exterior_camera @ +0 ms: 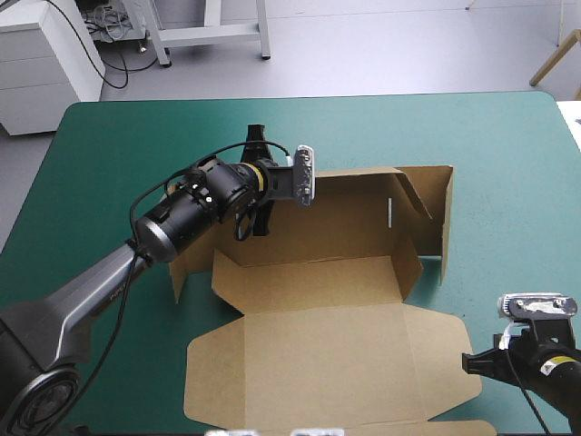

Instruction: Fold the box

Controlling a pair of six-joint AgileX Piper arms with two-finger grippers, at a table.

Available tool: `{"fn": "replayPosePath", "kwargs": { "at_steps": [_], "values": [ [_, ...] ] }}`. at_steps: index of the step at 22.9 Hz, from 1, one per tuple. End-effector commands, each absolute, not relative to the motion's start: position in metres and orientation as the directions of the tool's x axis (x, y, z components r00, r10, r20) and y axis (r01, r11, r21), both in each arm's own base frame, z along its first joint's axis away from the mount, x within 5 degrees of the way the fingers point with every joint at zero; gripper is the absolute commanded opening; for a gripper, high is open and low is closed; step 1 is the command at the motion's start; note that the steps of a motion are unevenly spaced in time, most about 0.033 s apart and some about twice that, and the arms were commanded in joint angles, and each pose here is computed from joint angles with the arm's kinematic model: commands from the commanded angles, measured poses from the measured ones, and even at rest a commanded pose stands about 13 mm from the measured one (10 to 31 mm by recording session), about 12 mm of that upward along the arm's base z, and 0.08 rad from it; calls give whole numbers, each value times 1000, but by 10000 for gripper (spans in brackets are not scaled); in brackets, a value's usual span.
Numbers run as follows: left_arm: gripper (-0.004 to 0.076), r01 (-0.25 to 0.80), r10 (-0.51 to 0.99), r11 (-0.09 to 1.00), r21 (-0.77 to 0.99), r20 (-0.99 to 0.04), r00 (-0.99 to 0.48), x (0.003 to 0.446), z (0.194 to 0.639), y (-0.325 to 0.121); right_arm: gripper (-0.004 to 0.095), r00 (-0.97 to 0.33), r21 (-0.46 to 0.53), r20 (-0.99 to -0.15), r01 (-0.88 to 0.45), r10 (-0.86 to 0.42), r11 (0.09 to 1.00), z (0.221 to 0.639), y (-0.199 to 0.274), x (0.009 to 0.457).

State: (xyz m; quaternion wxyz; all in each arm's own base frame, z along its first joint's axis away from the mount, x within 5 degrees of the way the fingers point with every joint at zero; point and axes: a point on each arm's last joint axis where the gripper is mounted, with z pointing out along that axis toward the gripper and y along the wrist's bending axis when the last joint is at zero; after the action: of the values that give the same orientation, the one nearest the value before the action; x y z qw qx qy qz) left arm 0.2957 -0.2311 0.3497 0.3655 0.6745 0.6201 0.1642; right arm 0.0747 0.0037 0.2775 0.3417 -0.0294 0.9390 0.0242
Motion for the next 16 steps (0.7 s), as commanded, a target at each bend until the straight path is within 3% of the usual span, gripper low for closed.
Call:
{"fn": "replayPosePath", "kwargs": {
  "at_steps": [1,5,11,16],
  "values": [
    [-10,604,910,51,795,-286,299,271,385,-254,-19,-717,18,-696,-76,-42,997,288,4,79],
    [-10,487,901,76,870,-269,340,249,392,-279,-19,-717,18,-696,-76,-42,997,288,4,79],
    [-10,377,927,46,925,-181,329,229,354,-292,-19,-717,18,-696,-76,-42,997,288,4,79],
    [-10,243,948,87,966,-155,277,213,337,-293,-19,-717,18,-696,-76,-42,997,288,4,79]
  ]
}}
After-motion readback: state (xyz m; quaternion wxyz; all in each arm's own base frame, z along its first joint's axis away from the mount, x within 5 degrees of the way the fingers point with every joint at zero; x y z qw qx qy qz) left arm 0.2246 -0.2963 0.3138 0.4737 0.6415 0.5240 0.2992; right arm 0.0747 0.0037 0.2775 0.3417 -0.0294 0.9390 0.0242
